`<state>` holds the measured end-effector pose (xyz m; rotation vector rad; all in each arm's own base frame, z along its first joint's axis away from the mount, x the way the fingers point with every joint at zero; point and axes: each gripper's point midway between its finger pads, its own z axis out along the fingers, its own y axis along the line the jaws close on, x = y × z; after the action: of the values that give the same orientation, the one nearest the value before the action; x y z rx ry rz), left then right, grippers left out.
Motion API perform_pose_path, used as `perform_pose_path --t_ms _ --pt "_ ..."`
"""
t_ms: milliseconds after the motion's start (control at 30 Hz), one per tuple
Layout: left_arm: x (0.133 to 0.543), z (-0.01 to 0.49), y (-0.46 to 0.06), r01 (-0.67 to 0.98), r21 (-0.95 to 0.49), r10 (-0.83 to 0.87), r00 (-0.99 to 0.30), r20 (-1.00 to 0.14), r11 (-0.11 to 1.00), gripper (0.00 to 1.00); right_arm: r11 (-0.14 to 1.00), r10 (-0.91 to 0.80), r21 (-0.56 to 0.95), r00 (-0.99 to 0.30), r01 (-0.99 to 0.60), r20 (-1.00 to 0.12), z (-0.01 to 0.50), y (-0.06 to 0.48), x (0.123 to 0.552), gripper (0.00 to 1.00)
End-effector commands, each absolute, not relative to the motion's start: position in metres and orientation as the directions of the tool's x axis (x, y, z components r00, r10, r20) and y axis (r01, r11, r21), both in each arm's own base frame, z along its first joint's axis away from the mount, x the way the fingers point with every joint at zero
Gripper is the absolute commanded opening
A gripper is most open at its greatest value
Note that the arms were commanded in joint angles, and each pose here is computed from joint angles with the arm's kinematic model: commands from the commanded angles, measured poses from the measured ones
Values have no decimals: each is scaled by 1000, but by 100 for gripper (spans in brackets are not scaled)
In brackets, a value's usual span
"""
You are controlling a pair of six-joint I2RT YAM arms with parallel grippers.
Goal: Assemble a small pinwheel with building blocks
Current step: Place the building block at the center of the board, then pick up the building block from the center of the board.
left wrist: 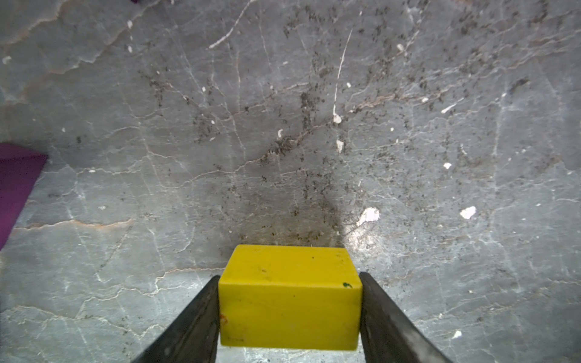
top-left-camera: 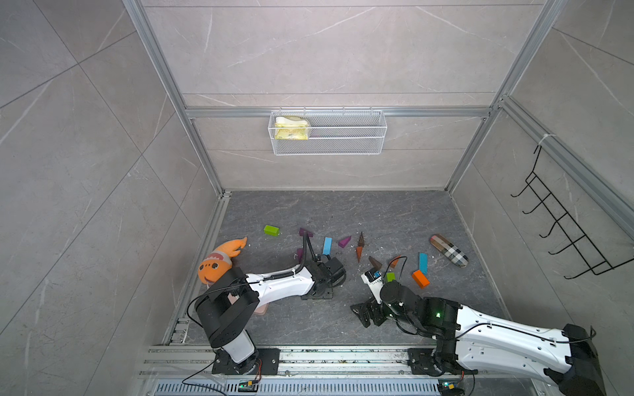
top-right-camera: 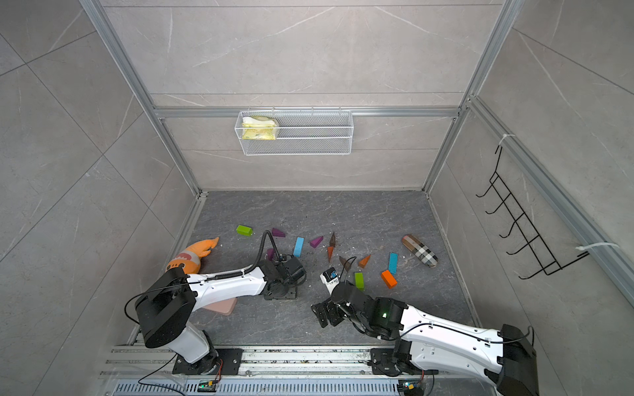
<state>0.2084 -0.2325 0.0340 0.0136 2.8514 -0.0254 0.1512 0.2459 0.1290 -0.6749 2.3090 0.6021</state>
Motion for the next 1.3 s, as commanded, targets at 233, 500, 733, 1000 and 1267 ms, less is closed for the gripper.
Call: perform_pose_path --t_ms 233,500,733,1000,1267 --pt "209 30 -235 32 -1 30 -958 -286 999 76 768 -321 220 -658 -602 -682 124 244 150 100" --pt "215 71 -233 69 -12 60 -931 -360 998 80 780 -326 185 -640 -598 -696 136 245 158 100" --pt "262 148 -199 196 43 190 -835 -517 980 82 748 -359 150 -585 -646 -727 165 276 172 100" --pt "382 167 -110 240 -117 112 -759 -641 964 82 652 -371 186 -524 -735 -767 194 341 187 100" --pt "439 108 -50 221 -24 178 -841 -511 975 86 634 -359 267 -582 -726 -730 188 356 192 99"
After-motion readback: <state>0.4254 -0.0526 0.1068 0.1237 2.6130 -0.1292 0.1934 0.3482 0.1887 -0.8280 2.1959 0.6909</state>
